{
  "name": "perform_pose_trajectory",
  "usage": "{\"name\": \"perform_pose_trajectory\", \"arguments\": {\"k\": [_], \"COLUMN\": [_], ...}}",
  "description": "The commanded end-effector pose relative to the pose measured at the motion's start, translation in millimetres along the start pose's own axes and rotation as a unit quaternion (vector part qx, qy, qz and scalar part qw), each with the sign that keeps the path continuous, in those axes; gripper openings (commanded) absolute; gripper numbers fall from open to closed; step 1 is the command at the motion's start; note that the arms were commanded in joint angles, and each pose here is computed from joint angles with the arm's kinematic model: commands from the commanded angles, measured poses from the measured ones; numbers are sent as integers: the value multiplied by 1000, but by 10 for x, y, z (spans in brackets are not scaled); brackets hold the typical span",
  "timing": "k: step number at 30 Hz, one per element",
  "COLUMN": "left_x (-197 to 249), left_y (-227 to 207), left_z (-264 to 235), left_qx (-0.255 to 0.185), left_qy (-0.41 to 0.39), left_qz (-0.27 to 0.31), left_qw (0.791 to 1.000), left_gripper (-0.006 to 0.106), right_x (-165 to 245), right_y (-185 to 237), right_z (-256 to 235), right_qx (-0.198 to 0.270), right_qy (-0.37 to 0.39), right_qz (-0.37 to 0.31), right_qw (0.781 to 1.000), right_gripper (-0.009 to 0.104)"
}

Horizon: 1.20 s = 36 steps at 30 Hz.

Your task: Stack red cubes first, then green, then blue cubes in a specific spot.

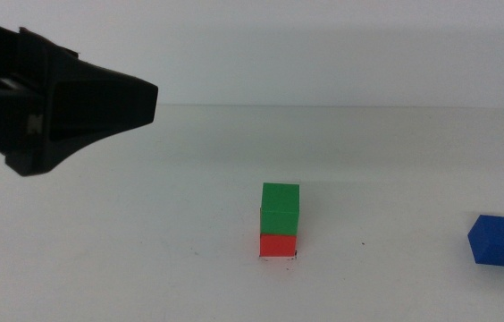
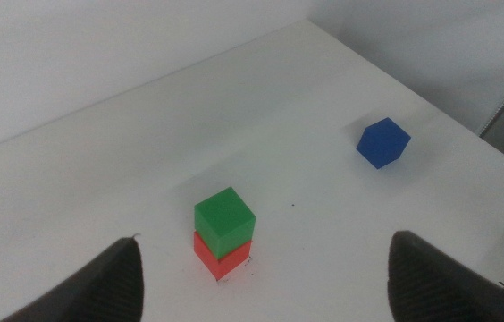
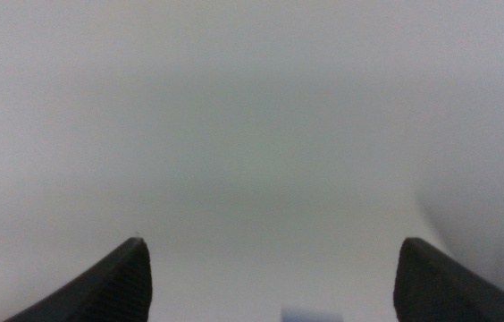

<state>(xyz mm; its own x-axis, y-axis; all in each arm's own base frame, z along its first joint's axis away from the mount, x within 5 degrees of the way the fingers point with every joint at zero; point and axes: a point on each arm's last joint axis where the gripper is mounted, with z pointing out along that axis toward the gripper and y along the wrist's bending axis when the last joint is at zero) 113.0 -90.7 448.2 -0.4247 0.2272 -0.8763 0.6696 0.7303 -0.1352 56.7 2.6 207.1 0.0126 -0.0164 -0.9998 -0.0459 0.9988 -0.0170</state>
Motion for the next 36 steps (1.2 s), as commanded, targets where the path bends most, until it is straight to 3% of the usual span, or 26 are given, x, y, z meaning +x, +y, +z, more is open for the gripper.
{"name": "perform_pose_trajectory", "arguments": {"k": [1,3,7,8,10,15,22,30,36], "left_x": [-2,-2,-18,-27,-26,-27,-28,-28,-27], "left_y": [5,5,8,10,8,10,10,10,10], "left_z": [4,4,4,3,-3,4,4,4,4], "left_qx": [-2,-2,-3,-4,-4,-4,-4,-4,-4], "left_qy": [-5,-5,-13,-18,-19,-18,-19,-19,-19], "left_qz": [-4,-4,-4,-4,-4,-4,-4,-4,-3], "left_qw": [1000,1000,1000,1000,1000,1000,1000,1000,1000], "left_gripper": [94,94,94,94,94,94,94,94,94], "right_x": [-181,-357,-867,-1141,-1312,-1444,-1162,-532,-2], "right_y": [-6,-14,14,25,16,36,78,-235,-360], "right_z": [-23,-52,148,307,511,1026,1675,2205,2514], "right_qx": [4,0,-12,-19,-18,-28,-22,41,58], "right_qy": [-104,-96,80,178,276,405,468,582,618], "right_qz": [14,78,45,46,32,43,101,106,88], "right_qw": [994,992,996,983,960,913,878,805,779], "right_gripper": [92,92,92,92,92,92,92,92,92]}}
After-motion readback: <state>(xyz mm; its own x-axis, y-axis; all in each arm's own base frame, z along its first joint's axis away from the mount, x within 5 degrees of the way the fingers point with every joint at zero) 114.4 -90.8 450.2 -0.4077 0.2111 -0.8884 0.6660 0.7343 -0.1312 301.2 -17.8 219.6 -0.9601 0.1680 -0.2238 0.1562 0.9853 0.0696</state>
